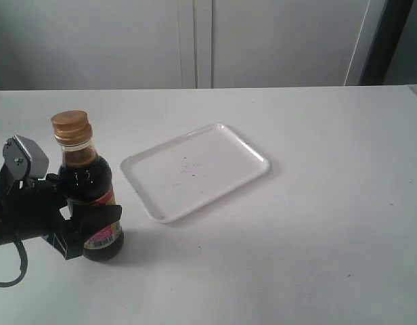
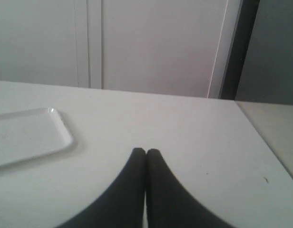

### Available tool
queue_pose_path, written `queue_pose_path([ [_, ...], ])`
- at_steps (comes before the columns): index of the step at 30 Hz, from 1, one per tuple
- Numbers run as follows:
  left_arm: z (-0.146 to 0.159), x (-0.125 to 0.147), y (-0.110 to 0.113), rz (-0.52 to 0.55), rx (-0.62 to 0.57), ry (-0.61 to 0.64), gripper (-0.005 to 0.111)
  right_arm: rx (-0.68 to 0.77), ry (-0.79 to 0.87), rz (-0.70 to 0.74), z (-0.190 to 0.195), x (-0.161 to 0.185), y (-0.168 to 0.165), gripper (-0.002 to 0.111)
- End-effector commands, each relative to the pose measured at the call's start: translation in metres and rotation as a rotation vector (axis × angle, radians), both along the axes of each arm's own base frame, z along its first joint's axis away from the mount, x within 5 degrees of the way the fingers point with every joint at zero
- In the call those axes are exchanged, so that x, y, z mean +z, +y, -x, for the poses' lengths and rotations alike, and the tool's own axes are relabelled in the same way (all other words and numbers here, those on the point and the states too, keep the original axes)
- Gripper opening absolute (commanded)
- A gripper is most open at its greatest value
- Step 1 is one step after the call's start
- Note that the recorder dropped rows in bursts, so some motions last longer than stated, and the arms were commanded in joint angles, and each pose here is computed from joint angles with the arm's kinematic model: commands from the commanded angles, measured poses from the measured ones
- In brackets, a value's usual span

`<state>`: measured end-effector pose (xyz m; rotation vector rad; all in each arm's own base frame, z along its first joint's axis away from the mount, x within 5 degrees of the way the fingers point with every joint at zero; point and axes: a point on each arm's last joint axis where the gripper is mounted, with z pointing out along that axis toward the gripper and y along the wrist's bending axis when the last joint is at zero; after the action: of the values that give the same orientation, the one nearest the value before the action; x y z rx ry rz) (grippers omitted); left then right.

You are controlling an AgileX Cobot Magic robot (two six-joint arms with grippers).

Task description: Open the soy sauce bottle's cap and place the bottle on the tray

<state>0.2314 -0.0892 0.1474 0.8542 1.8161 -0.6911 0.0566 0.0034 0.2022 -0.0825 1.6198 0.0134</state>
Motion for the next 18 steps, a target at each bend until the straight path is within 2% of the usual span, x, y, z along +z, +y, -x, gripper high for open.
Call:
queue_pose_path([
  [1,0.003,-0.004,0.000,-0.046,-0.019,0.021,0.000,-0.004,-0.085,-0.008,0.000,0.006,0.000,0.000],
  [7,0.003,-0.004,-0.001,-0.046,-0.024,0.020,0.000,-0.004,-0.131,-0.024,0.000,0.010,0.000,0.000],
  [13,0.003,-0.004,-0.001,-0.046,-0.024,0.020,0.000,0.003,-0.175,-0.202,0.001,0.015,0.000,0.000],
  [18,0.003,-0.004,-0.001,-0.046,-0.024,0.020,0.000,0.012,-0.264,-0.246,0.003,0.024,-0.001,0.000],
])
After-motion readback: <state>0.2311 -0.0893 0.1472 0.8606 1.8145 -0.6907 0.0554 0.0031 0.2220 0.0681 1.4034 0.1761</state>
